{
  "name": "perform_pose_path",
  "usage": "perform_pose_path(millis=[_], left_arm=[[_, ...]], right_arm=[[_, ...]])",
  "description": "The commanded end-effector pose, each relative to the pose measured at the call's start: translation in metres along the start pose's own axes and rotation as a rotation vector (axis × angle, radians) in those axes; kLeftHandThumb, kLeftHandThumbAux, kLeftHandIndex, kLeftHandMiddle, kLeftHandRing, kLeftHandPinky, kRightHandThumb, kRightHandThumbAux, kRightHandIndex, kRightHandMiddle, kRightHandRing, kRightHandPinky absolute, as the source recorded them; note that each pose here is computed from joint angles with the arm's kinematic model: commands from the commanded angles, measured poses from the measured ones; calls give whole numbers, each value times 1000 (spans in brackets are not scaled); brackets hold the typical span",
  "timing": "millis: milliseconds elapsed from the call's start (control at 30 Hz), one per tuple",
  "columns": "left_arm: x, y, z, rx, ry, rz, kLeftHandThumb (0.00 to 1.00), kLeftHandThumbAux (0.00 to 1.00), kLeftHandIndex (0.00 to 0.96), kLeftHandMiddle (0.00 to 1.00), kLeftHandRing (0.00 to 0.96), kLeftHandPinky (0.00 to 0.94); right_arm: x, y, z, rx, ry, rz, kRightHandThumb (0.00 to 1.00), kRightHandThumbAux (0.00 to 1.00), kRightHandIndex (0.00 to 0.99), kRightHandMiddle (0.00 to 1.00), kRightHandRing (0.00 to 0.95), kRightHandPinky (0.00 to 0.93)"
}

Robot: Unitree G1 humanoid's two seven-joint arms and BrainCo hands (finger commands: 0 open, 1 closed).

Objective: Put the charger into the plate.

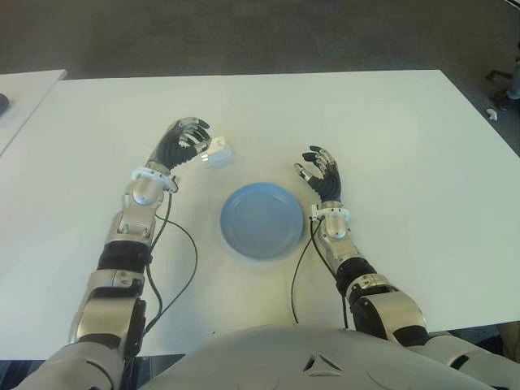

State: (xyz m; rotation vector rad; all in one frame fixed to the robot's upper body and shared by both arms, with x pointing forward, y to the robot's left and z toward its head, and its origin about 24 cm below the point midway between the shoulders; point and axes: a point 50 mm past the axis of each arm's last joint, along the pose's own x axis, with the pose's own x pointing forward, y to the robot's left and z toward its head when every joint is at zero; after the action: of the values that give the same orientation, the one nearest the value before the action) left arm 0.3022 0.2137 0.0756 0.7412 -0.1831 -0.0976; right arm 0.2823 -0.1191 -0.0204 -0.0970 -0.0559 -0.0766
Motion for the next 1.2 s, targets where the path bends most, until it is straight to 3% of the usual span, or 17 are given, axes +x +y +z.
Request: perform_pose_path(millis=[33, 133, 333, 400, 600, 667, 800, 833, 933, 1033, 1133, 1200], left_arm=[[-8, -12, 1, 133, 25, 82, 106, 629, 477, 604, 614, 643], [-6, -15, 4, 187, 3, 173, 142, 595, 626, 730, 742, 785], [-1, -19, 7, 259, -30, 302, 188, 548, 740, 824, 826, 857], [1, -20, 7, 279, -41, 342, 199, 543, 747, 833, 834, 860], [12, -30, 4, 329, -59, 453, 282, 538, 608, 829, 834, 855], [17, -36, 2, 346, -64, 488, 318, 535, 568, 810, 808, 816], [26, -47, -2, 389, -73, 504, 367, 517, 463, 650, 633, 639], [28, -50, -3, 405, -76, 492, 373, 499, 423, 550, 530, 527], [34, -53, -7, 465, -92, 392, 378, 455, 303, 355, 342, 321], [38, -53, -7, 476, -111, 309, 387, 398, 187, 193, 184, 180], [43, -54, -7, 469, -98, 225, 392, 312, 69, 63, 60, 59], [45, -55, -8, 474, -84, 189, 396, 269, 35, 32, 30, 30]], right_arm=[[-47, -10, -53, -50, 290, -8, 725, 793, 238, 372, 292, 145], [-47, -10, -53, -56, 289, -6, 724, 791, 239, 372, 291, 145], [-47, -11, -54, -50, 293, -3, 725, 789, 240, 373, 291, 152], [-47, -11, -54, -47, 294, -4, 728, 789, 240, 373, 291, 155], [-47, -11, -54, -57, 292, -6, 728, 785, 240, 372, 294, 159], [-47, -12, -54, -64, 291, -6, 722, 783, 240, 372, 295, 161], [-47, -12, -54, -71, 290, -6, 709, 784, 236, 370, 296, 165], [-48, -13, -54, -72, 289, -6, 707, 784, 235, 370, 297, 170], [-48, -13, -54, -77, 287, -6, 699, 784, 233, 369, 298, 177], [-48, -13, -54, -83, 287, -4, 692, 784, 231, 368, 300, 187], [-48, -13, -54, -86, 287, -2, 690, 784, 231, 368, 301, 195], [-48, -14, -54, -86, 287, -3, 690, 783, 232, 368, 302, 197]])
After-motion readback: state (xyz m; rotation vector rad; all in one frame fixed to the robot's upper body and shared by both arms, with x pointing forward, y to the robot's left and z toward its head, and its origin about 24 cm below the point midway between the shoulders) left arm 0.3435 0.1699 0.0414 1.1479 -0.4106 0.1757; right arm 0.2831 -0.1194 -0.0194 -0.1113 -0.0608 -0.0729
